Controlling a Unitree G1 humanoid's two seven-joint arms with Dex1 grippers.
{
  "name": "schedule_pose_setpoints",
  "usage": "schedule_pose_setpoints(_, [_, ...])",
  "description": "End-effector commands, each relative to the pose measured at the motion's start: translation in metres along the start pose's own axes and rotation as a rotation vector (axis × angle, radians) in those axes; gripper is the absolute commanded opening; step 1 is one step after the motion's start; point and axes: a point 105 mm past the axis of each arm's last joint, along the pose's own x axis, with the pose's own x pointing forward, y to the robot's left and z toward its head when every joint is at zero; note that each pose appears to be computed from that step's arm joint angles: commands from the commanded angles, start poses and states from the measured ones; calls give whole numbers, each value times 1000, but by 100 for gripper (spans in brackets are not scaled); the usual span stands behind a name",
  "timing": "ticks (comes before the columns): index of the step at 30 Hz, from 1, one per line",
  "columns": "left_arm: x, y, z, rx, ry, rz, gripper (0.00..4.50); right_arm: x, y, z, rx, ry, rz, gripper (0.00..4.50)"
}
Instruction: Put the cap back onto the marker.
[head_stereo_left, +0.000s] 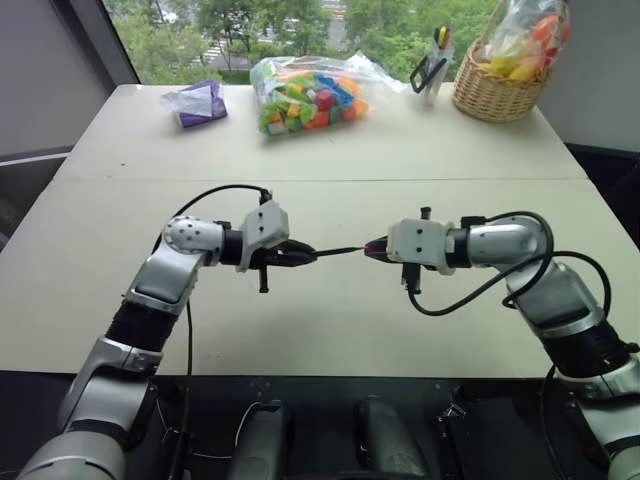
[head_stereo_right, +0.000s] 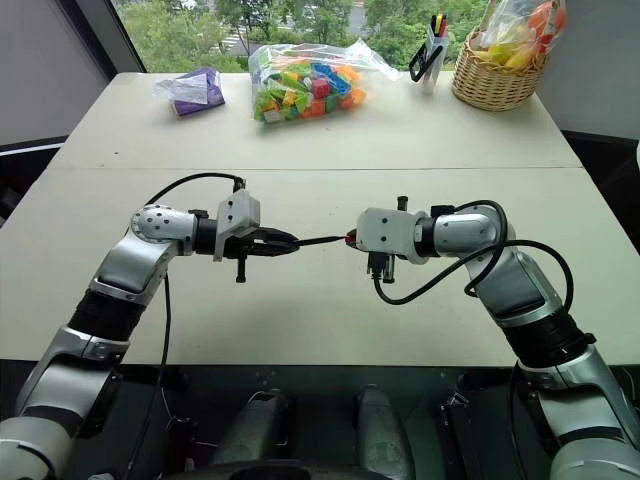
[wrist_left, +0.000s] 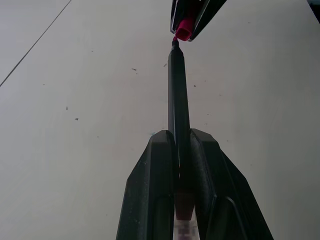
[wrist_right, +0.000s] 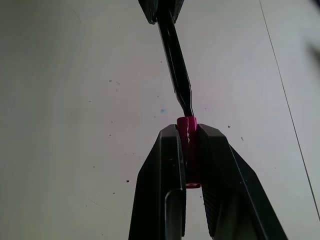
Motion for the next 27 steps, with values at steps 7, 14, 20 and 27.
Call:
schedule_pose_setpoints(7, [2,-6,14,34,-39,-19,0,-2,-6,11,-34,-35,-28,6])
schedule_pose_setpoints(14, [0,-9,13,26,-33,-24,0,-2,-9,4,-45,-5,-43,6])
schedule_pose_setpoints(20, [-1,-10,11,21,-26,-25,0,-5,-13,-2,-58,19,-53,6])
schedule_pose_setpoints(27, [-1,-10,12,22,-26,-27,0,-6,-12,-2,-47,15,-44,6])
